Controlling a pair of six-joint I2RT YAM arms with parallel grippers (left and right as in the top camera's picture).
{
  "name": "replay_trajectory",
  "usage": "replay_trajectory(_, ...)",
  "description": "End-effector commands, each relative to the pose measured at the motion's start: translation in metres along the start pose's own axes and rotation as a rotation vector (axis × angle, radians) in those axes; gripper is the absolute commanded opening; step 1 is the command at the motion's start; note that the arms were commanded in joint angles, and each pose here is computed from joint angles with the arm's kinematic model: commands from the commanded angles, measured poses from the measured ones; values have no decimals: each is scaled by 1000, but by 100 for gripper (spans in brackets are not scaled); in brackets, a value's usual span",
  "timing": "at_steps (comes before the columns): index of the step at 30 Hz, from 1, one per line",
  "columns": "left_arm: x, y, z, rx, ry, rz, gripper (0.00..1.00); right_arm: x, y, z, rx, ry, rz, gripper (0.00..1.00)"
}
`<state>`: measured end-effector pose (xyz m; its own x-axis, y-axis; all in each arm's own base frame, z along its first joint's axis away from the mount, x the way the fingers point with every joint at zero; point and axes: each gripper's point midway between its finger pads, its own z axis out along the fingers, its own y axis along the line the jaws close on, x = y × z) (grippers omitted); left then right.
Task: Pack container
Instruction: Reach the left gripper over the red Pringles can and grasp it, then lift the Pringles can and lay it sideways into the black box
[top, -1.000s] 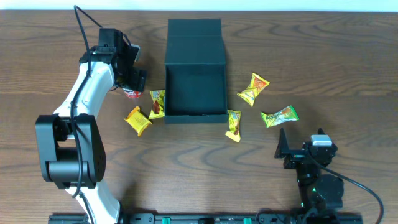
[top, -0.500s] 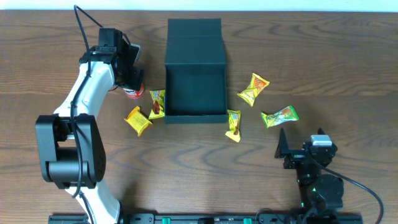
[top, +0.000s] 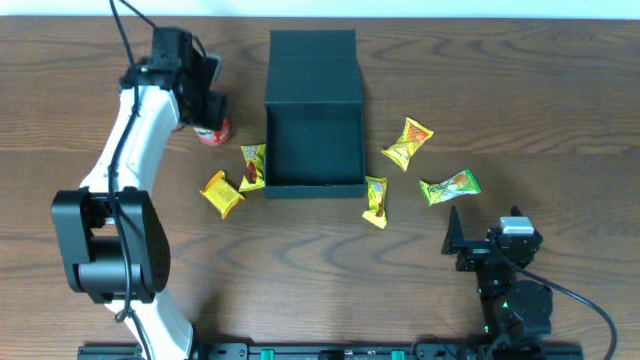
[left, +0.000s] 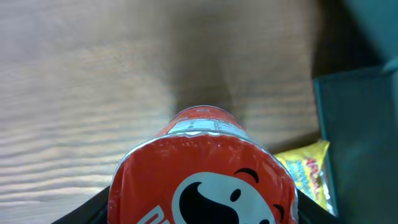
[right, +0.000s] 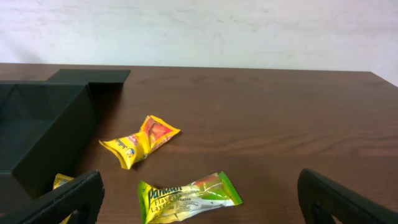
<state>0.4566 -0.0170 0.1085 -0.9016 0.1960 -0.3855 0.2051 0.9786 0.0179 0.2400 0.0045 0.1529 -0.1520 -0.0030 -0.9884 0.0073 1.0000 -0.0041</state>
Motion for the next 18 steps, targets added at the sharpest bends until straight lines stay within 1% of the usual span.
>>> replay_trajectory(1, -27, 11, -35, -25, -74, -58, 55, 1, -3, 0, 16, -1, -14, 99)
replay_trajectory(3, -38, 7, -57, 8, -101, -87, 55, 0, -3, 0, 16, -2, -14, 99)
replay_trajectory(6, -57, -15, -94, 144, -171, -98, 54, 1, -3, 0, 16, -1, -14, 99)
replay_trajectory(8, -71, -39, -128, 296, -250, -109, 52, 1, -3, 0, 16, -1, -14, 99)
replay_trajectory(10, -77, -64, -159, 452, -303, -126, 51, 1, -3, 0, 16, -1, -14, 99)
replay_trajectory(14, -70, -97, -190, 670, -300, -127, 47, 1, -3, 0, 16, -1, -14, 99)
replay_trajectory(15, -65, -107, -197, 744, -281, -126, 43, 1, -3, 0, 16, -1, -14, 99)
replay_trajectory(18, -53, -128, -205, 914, -235, -133, 41, 1, -3, 0, 16, -1, -14, 99)
